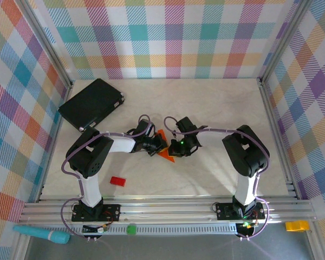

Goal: Fold a paper plane with a square sheet of paper (pick it up from the middle)

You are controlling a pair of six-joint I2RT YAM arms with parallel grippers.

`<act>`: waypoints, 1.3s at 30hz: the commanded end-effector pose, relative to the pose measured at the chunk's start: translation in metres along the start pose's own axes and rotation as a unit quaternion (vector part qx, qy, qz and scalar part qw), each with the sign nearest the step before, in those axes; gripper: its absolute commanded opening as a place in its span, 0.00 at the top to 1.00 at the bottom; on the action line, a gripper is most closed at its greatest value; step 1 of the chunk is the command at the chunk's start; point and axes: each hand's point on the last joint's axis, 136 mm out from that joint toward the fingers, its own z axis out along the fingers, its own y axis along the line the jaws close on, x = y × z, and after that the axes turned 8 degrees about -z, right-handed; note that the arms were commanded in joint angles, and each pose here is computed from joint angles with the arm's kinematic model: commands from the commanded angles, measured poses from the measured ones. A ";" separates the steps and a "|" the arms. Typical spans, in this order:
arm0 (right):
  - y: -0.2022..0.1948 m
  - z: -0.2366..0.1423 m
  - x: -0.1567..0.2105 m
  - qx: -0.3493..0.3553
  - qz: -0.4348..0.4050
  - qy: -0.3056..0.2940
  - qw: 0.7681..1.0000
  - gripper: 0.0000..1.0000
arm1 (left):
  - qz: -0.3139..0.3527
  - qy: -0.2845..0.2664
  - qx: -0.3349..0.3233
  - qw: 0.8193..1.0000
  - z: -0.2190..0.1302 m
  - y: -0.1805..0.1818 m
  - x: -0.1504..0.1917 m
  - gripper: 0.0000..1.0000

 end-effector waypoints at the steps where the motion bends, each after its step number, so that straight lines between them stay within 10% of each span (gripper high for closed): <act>1: -0.018 0.006 0.010 0.040 0.005 0.018 0.999 0.99 | -0.027 0.003 -0.076 0.997 -0.002 0.043 0.007 0.97; 11: -0.052 0.020 0.046 0.088 0.050 0.072 0.992 1.00 | 0.036 -0.062 0.012 0.997 -0.045 -0.032 -0.024 0.93; 39: -0.066 0.026 0.058 0.114 0.073 0.103 0.986 1.00 | 0.018 -0.074 -0.026 0.997 -0.023 0.004 -0.052 0.94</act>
